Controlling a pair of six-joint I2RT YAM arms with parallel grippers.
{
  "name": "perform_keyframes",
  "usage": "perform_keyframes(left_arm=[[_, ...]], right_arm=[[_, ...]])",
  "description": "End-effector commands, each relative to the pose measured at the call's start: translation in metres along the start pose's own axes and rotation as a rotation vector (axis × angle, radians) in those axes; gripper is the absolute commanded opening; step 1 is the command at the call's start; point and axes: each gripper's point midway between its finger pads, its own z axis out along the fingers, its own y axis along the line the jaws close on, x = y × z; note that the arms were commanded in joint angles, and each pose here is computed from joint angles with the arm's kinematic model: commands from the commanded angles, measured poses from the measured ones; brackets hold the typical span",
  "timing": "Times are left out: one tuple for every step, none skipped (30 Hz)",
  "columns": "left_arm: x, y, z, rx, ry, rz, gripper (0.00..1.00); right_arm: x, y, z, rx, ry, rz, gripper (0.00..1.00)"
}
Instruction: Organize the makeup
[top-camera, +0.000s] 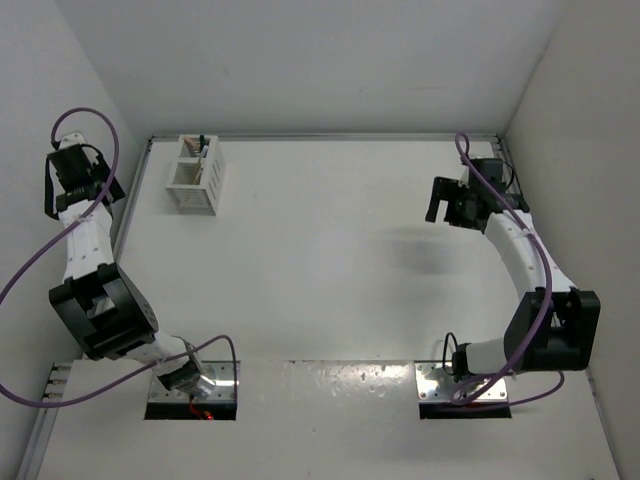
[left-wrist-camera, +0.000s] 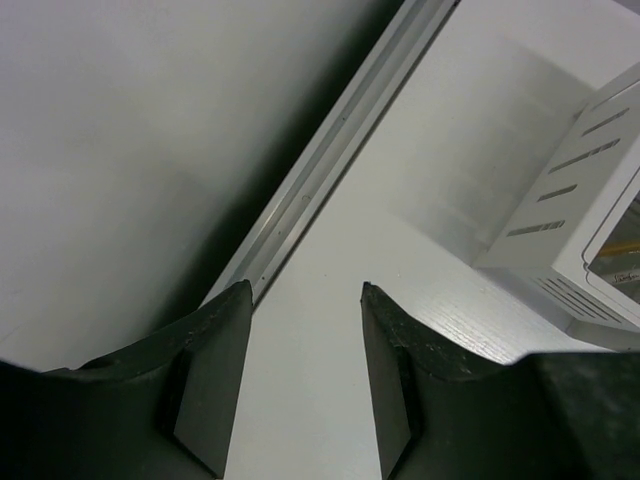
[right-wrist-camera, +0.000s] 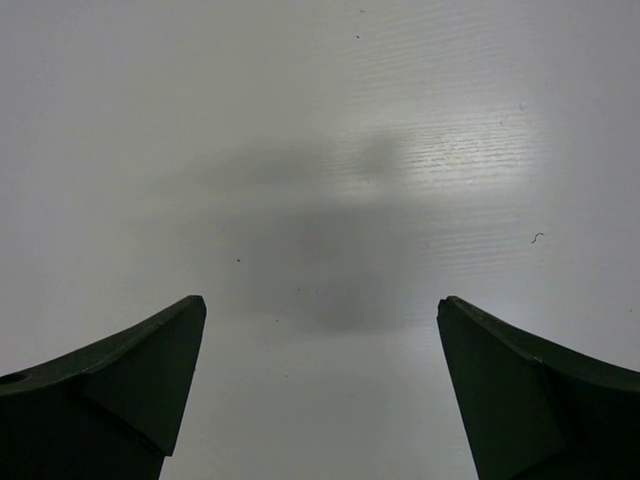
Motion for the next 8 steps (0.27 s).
perform_keyframes(left_arm=[[-0.0135, -0.0030, -0.0074, 0.038, -0.053, -0.037, 0.53], [-0.0134, -0.0052, -0.0075, 0.051, -0.052, -0.036, 0.53], [-0.0135, -0.0056, -0.0076, 0.051, -0.052, -0.047, 0.53], [-0.0134, -0.0075, -0.0077, 0.062, -0.051, -0.047, 0.53], [-0.0134, -0.0091, -0.0078, 0.071, -0.051, -0.046, 0.53], [-0.0134, -0.0091, -0.0078, 0.071, -0.051, -0.046, 0.53], [-0.0092, -0.0091, -0.0068, 0.071, -0.042, -0.046, 0.53], [-0.0091, -0.0110, -0.0069, 0.081, -0.041, -0.046, 0.53]], right_arm=[[-0.0020, -0.0032, -0.0046, 0.017, -0.005, 0.006, 1.00], [-0.0009, -0.0041, -0.0052, 0.021, -0.001, 0.002, 1.00], [0.0008, -0.0046, -0.0053, 0.023, 0.004, 0.003, 1.00], [0.0010, -0.0060, -0.0061, 0.028, 0.001, 0.003, 1.00], [0.0038, -0.0055, -0.0058, 0.027, 0.006, 0.006, 1.00], [0.0055, -0.0042, -0.0056, 0.017, 0.005, 0.006, 1.00], [0.0051, -0.0040, -0.0063, 0.014, -0.006, 0.001, 1.00], [0.0054, -0.0045, -0.0072, 0.013, -0.009, -0.002, 1.00]])
